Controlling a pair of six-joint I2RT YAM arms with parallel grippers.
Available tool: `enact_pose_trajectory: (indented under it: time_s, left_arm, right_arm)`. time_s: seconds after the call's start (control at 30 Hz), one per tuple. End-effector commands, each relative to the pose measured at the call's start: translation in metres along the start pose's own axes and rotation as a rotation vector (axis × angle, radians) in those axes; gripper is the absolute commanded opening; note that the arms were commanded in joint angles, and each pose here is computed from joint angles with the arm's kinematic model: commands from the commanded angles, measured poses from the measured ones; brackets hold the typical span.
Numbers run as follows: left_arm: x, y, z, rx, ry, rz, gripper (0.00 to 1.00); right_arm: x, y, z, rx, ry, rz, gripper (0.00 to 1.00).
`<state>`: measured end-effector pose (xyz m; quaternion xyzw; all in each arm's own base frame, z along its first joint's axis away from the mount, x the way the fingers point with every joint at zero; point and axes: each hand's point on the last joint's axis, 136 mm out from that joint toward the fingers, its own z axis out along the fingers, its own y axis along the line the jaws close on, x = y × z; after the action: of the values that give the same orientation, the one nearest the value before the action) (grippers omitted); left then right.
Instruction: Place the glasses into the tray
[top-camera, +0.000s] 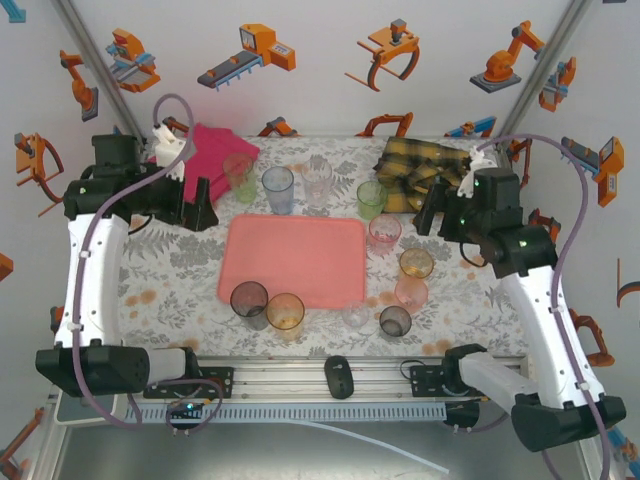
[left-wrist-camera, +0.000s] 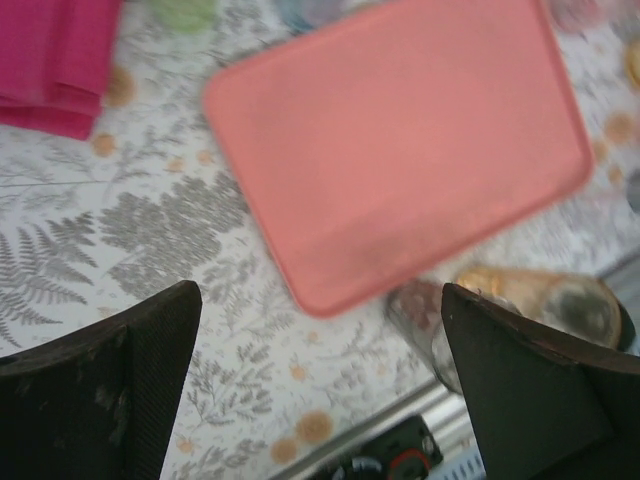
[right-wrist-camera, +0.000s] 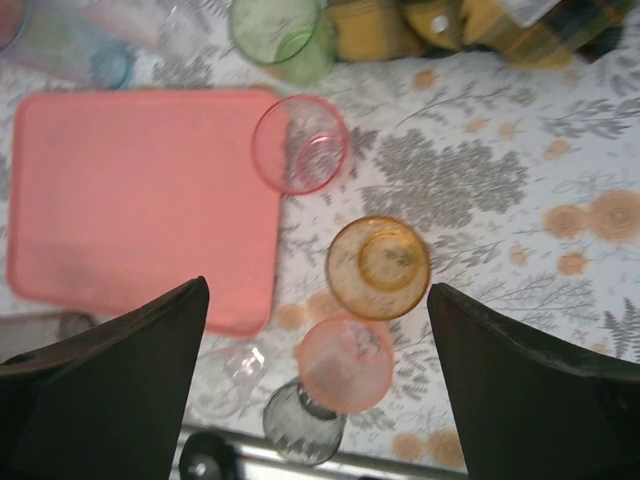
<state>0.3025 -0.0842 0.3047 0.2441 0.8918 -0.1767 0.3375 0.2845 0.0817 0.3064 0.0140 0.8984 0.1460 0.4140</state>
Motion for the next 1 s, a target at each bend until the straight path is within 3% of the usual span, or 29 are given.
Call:
enact_pose_trajectory:
  time_s: [0.0, 0.1, 0.17, 0.4, 0.5, 0.63, 0.77, 0.97]
  left_arm:
    - [0.049, -0.056, -0.012, 0.253, 0.184, 0.067, 0.97]
    - [0.072, -0.067, -0.005, 0.269, 0.284, 0.118, 1.0]
    - [0.084, -0.079, 0.001, 0.297, 0.326, 0.146, 0.96]
    - [0.102, -0.096, 0.025, 0.32, 0.34, 0.168, 0.94]
    - [0.1, -0.089, 0.033, 0.275, 0.313, 0.176, 0.92]
    - [0.083, -0.062, 0.039, 0.099, 0.223, 0.144, 0.92]
    - [0.063, -0.034, 0.033, -0.04, 0.117, 0.082, 0.98]
    - [0.042, -0.015, 0.021, -0.033, 0.037, -0.094, 1.0]
  right_arm:
    - [0.017, 0.024, -0.004, -0.068, 0.101, 0.031, 0.76]
    - [0.037, 0.056, 0.004, -0.141, 0.186, 0.005, 0.72]
    - [0.051, 0.073, 0.006, -0.17, 0.241, -0.037, 0.7]
    - [0.092, 0.137, -0.002, -0.254, 0.403, -0.214, 0.69]
    - [0.113, 0.166, -0.004, -0.286, 0.458, -0.268, 0.68]
    - [0.146, 0.199, 0.0, -0.317, 0.528, -0.319, 0.66]
    - [0.162, 0.214, 0.007, -0.291, 0.538, -0.368, 0.64]
    - [0.166, 0.235, 0.022, -0.313, 0.501, -0.336, 0.53]
